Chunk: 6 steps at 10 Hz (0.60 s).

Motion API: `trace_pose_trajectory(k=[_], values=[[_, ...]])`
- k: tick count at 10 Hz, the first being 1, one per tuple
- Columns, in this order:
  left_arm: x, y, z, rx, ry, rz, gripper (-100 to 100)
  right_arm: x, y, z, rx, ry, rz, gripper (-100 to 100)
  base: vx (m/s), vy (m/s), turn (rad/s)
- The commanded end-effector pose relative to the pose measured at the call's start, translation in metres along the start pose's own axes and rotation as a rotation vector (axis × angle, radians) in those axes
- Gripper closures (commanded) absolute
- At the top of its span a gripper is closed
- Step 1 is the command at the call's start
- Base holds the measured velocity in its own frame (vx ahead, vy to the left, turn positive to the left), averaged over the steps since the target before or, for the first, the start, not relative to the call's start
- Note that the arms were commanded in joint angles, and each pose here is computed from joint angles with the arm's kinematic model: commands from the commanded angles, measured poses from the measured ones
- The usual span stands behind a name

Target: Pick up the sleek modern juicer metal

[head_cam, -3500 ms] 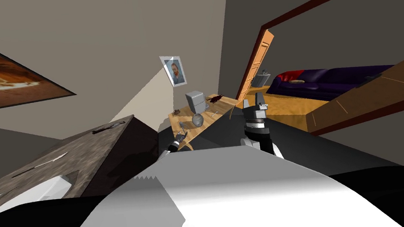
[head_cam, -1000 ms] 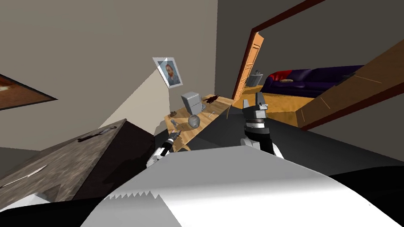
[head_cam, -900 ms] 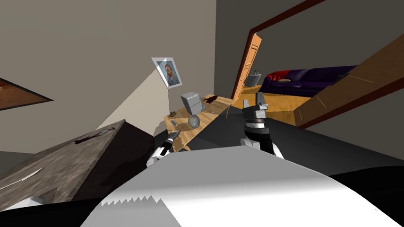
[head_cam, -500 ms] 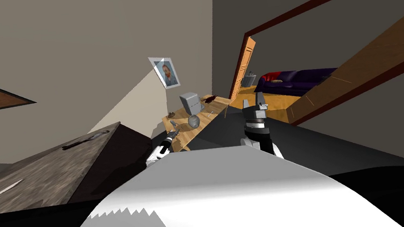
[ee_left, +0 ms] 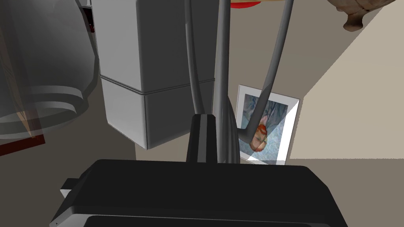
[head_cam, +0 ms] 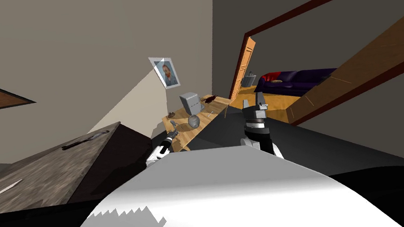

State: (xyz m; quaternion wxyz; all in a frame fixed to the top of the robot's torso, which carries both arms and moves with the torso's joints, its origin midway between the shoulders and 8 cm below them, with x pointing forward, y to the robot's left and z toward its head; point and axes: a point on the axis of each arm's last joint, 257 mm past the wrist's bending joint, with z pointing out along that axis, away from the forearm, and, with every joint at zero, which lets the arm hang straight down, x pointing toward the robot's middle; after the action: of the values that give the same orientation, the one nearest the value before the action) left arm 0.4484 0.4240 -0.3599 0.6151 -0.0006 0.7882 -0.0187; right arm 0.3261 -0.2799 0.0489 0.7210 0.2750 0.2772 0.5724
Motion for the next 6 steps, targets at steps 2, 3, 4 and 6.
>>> trace_pose_trajectory(k=[2,3,4,6], values=[[0.0000,0.0000,0.0000,0.000,0.000,0.000,0,0.0000,0.0000,0.0000,0.000,0.000,0.000,0,0.000,0.000,0.000],[0.0004,0.0024,0.0014,-0.016,-0.011,0.003,-100,0.0000,0.0000,0.0000,0.000,0.000,0.000,0,0.008,-0.010,0.052],[0.0009,0.0036,0.0021,-0.025,-0.016,0.003,-100,0.0000,0.0000,0.0000,0.000,0.000,0.000,0,0.017,-0.023,0.051],[0.0028,0.0059,0.0033,-0.044,-0.025,0.003,-100,0.0000,0.0000,0.0000,0.000,0.000,0.000,0,0.018,-0.022,0.032]])
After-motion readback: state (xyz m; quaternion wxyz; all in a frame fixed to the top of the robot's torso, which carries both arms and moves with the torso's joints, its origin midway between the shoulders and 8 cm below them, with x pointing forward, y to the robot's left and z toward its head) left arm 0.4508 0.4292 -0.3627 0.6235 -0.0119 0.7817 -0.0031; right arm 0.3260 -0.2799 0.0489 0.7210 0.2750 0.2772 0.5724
